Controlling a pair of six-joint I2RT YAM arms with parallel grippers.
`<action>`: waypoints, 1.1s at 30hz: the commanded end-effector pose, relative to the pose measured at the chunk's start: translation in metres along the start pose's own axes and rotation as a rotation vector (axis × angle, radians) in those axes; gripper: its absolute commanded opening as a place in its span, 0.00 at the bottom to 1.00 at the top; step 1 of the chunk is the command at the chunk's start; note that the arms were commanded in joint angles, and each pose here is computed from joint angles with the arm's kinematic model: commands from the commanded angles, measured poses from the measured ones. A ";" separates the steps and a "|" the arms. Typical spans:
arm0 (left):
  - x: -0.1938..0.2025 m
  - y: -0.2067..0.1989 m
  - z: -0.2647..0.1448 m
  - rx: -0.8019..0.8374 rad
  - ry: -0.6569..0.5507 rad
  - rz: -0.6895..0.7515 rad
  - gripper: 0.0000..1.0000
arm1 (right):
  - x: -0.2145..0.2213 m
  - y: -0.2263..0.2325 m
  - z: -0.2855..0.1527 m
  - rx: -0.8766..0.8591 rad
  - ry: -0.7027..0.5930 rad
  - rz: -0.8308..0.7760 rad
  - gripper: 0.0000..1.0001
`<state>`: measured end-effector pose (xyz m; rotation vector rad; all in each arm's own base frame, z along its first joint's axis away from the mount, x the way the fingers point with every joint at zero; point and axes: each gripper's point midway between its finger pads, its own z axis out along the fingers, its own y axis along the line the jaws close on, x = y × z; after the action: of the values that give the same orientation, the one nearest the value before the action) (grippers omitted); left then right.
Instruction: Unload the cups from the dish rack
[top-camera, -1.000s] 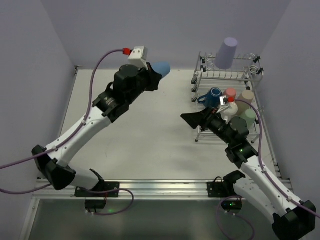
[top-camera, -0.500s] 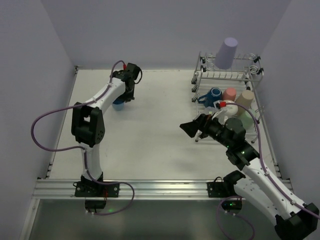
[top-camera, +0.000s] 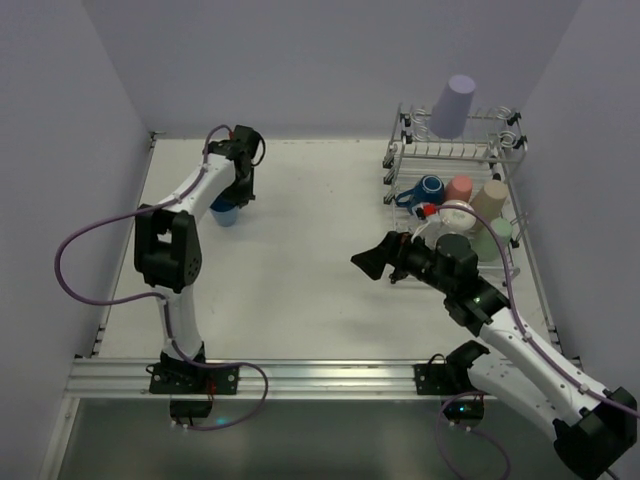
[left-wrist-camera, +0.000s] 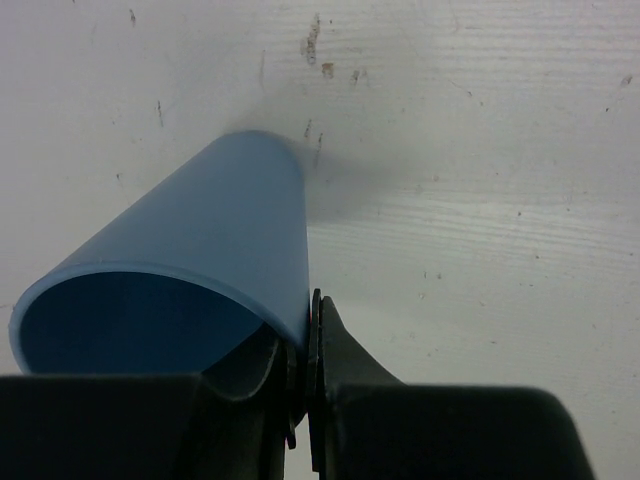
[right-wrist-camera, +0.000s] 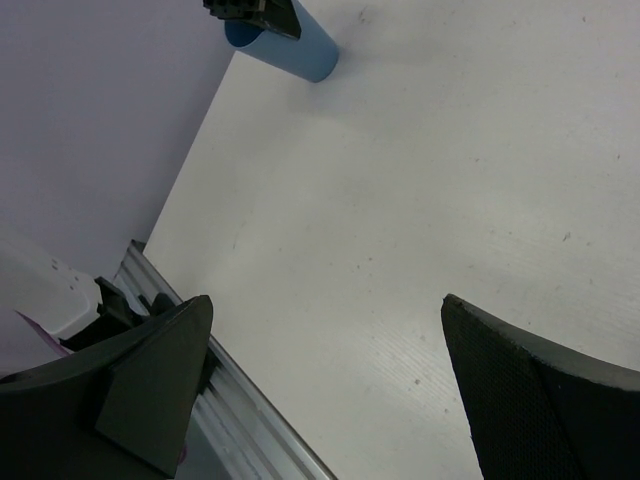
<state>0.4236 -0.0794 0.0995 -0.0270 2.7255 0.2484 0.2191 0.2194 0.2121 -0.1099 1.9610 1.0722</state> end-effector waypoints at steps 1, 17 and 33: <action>-0.004 0.004 -0.011 0.103 -0.013 0.023 0.06 | -0.024 0.017 0.001 -0.024 -0.062 -0.034 0.99; -0.027 0.013 -0.049 0.135 -0.166 -0.042 0.95 | -0.052 0.023 -0.001 0.055 -0.108 -0.098 0.99; -0.024 -0.042 -0.285 0.681 -0.878 -0.013 1.00 | -0.234 0.002 -0.045 0.473 -0.407 -0.308 0.97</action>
<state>0.3649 -0.1307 0.3305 0.0725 1.9588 -0.3435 0.3064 0.1602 0.3630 -0.0173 1.7523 0.5834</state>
